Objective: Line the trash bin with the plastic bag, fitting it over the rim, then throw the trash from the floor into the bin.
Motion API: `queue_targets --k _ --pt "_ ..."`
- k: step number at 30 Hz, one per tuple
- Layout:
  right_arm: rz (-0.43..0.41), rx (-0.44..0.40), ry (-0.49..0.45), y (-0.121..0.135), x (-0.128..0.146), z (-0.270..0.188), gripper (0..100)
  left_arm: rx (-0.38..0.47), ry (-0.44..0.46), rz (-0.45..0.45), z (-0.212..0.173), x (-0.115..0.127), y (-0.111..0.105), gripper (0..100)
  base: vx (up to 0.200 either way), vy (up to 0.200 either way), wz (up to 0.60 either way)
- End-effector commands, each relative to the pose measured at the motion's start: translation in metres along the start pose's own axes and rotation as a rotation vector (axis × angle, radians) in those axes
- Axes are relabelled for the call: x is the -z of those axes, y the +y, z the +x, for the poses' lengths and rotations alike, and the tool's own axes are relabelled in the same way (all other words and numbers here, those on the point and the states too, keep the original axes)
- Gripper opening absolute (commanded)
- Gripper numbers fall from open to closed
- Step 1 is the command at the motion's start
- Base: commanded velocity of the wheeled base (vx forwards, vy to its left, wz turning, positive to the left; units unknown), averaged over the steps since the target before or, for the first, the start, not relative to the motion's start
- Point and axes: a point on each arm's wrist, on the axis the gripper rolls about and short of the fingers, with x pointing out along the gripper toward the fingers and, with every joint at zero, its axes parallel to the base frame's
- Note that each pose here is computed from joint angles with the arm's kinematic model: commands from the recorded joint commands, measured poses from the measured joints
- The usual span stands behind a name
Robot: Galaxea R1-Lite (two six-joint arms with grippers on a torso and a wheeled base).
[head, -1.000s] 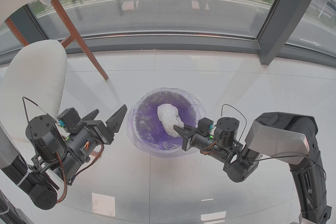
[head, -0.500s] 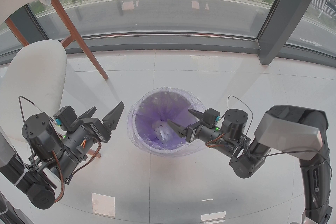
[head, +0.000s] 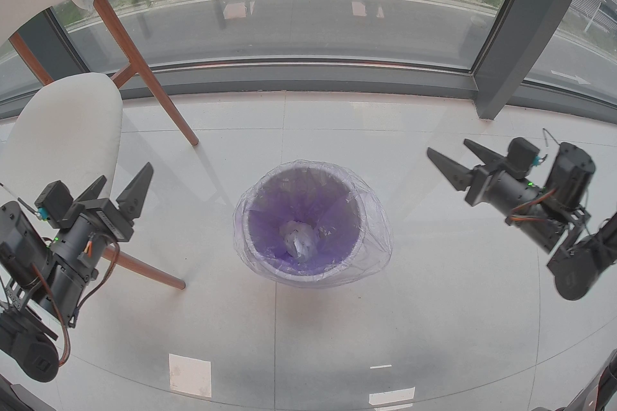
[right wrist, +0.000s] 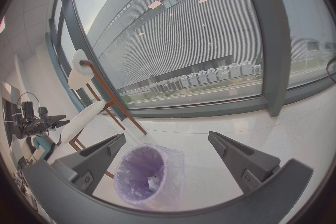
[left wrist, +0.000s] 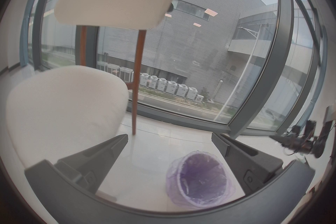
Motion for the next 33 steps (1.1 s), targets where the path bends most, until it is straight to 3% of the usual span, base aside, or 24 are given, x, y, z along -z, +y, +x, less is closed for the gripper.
queue_targets --k 1,7,14,18,23,33 --pt "-0.081 0.229 -0.102 0.020 -0.066 -0.182 100 -0.192 -0.162 0.139 -0.090 -0.038 0.032 100 0.000 0.000 0.00" --pt "-0.091 0.243 -0.025 0.065 -0.044 -0.273 100 -0.194 -0.155 0.181 -0.159 -0.038 0.027 100 0.000 0.000 0.00" --pt "-0.143 0.262 0.030 0.086 0.007 -0.328 100 -0.161 -0.009 0.210 -0.236 -0.023 0.028 100 0.000 0.000 0.00" --pt "-0.141 0.316 0.042 0.082 0.025 -0.327 100 -0.176 0.020 0.199 -0.236 -0.022 0.028 100 0.000 0.000 0.00" --pt "-0.148 0.340 0.024 0.077 0.051 -0.324 100 -0.185 0.088 0.213 -0.231 0.002 0.035 100 0.000 0.000 0.00" --pt "-0.132 0.440 -0.018 0.072 0.058 -0.322 100 -0.187 0.125 0.211 -0.227 0.027 0.041 100 0.000 0.000 0.00"
